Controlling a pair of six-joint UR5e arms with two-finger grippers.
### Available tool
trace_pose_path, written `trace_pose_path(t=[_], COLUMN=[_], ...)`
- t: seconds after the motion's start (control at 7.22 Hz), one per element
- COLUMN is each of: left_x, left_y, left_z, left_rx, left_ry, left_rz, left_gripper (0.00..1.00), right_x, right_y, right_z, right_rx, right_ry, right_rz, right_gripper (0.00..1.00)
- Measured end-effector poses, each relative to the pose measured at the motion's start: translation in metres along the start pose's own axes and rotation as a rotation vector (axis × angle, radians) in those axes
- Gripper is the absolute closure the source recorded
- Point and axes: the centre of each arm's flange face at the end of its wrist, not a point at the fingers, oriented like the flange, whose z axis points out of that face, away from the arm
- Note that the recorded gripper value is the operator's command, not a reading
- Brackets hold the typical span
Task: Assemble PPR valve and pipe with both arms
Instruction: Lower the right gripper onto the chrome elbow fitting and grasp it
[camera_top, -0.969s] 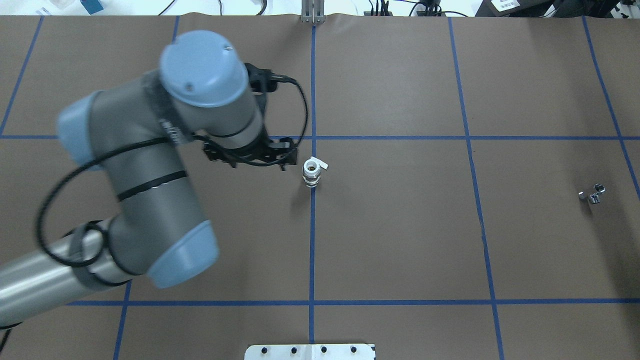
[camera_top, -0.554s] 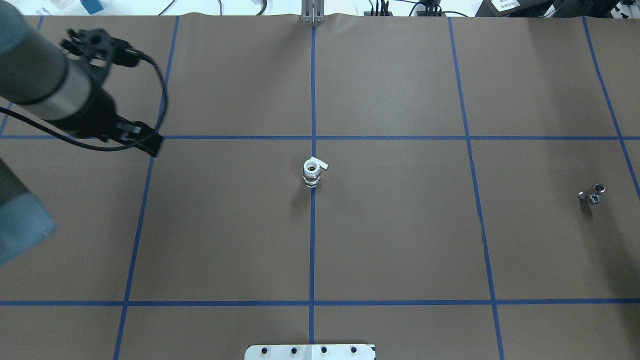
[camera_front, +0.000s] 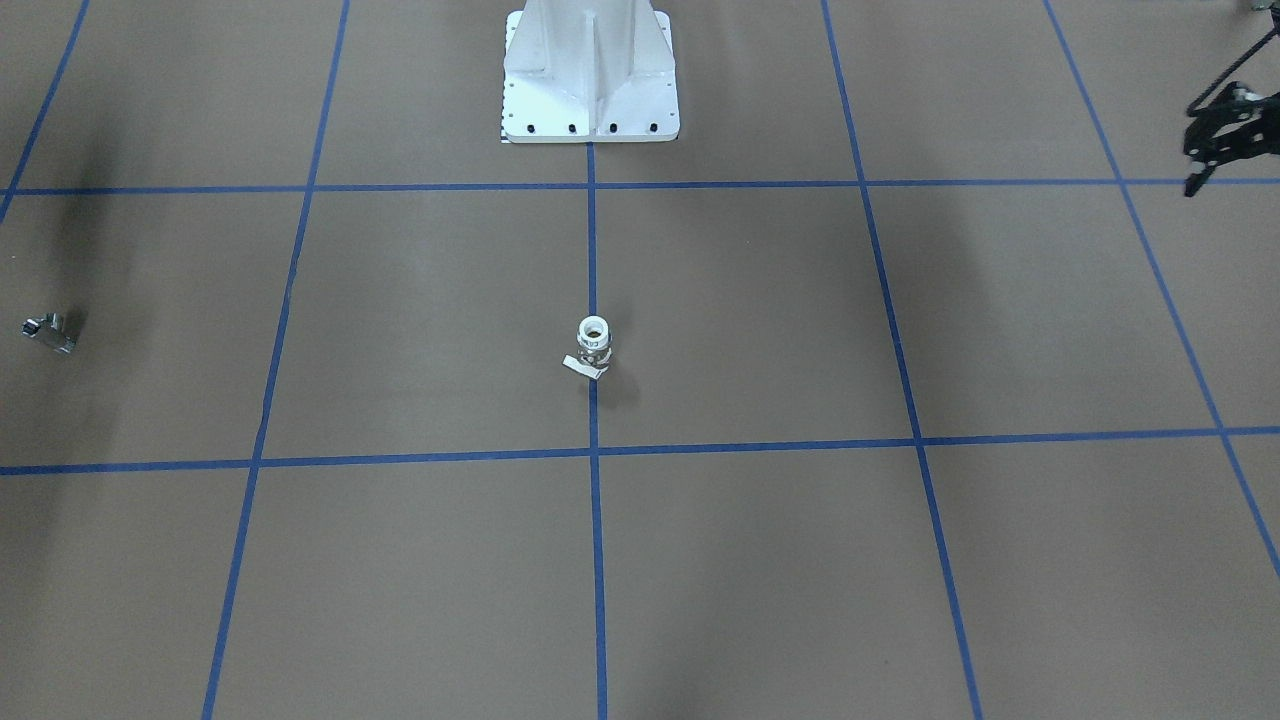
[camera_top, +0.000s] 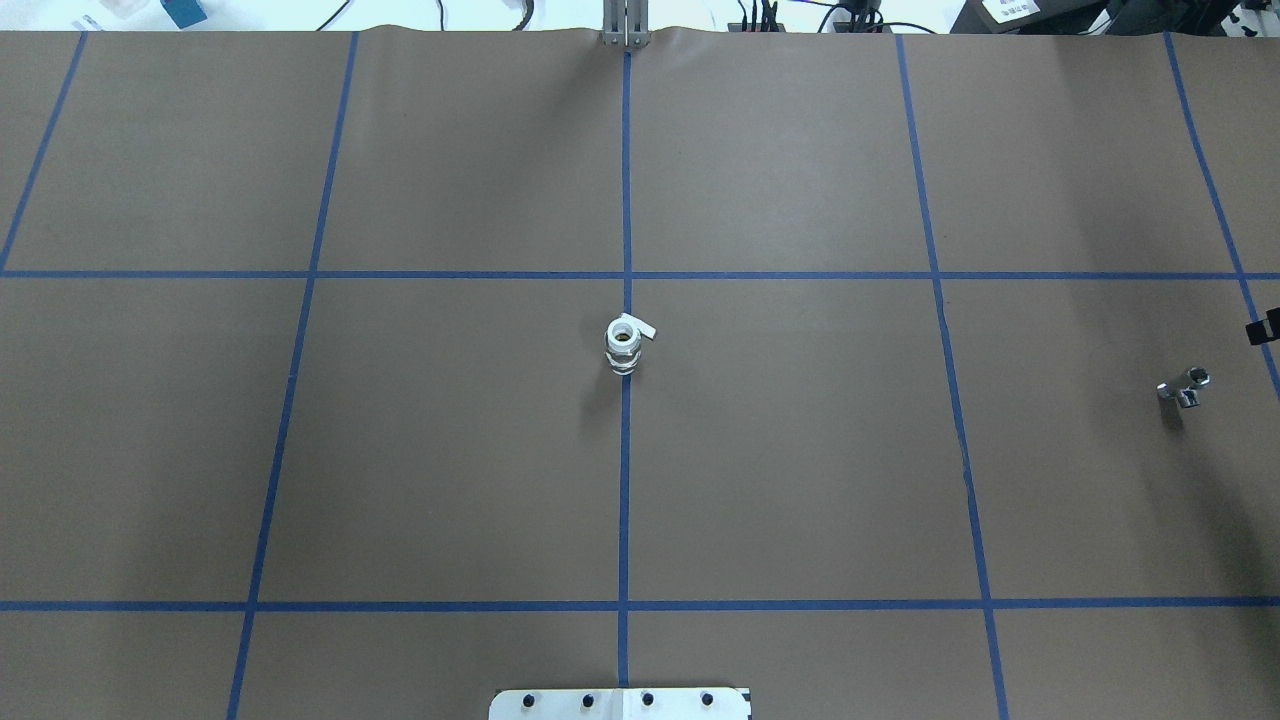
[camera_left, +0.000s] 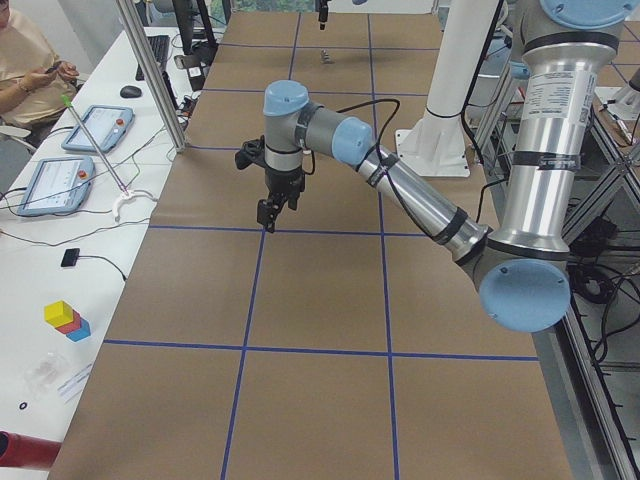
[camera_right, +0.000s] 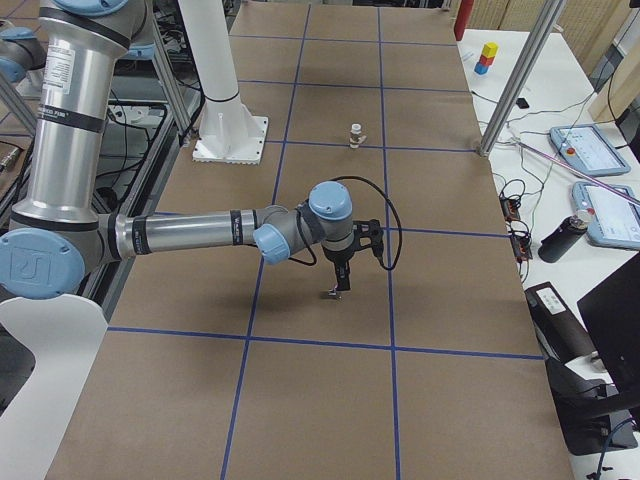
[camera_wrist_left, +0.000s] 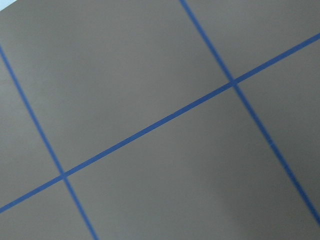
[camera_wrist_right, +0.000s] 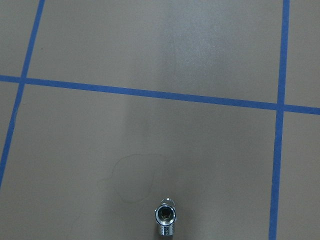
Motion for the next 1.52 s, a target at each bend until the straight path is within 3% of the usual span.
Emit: trace_pose_path(t=[0.28,0.83,0.97,1.25,1.38,1.52], left_x=[-0.028,-0.031,-0.031,-0.031,-0.032,-0.032], left_y=[0.038,0.043,0.043,0.043,0.043,0.043], left_z=[0.009,0.01,0.01,0.011,0.012,0.012], left_rx=[-0.014,-0.002,-0.002,-0.003,-0.004,-0.006], left_ry=[-0.006,-0.008,-0.008,-0.008,-0.008,-0.007], left_rz=[-0.018,-0.011,-0.011,-0.011,-0.012,-0.013], left_gripper=[0.0,0.0,0.0,0.0,0.0,0.0], right_x=[0.008,-0.005,-0.009,-0.013,-0.015,-0.015], right_y=[0.005,0.012,0.014,0.016,0.017,0.018], right_z=[0.041,0.092,0.097,0.103,0.104,0.107], right_rx=[-0.006,-0.005,-0.007,-0.013,-0.017,-0.022], right_ry=[0.01,0.048,0.057,0.062,0.062,0.063], right_rz=[-0.01,-0.05,-0.062,-0.074,-0.077,-0.078], right_gripper=[0.01,0.05,0.21,0.23,0.31,0.47])
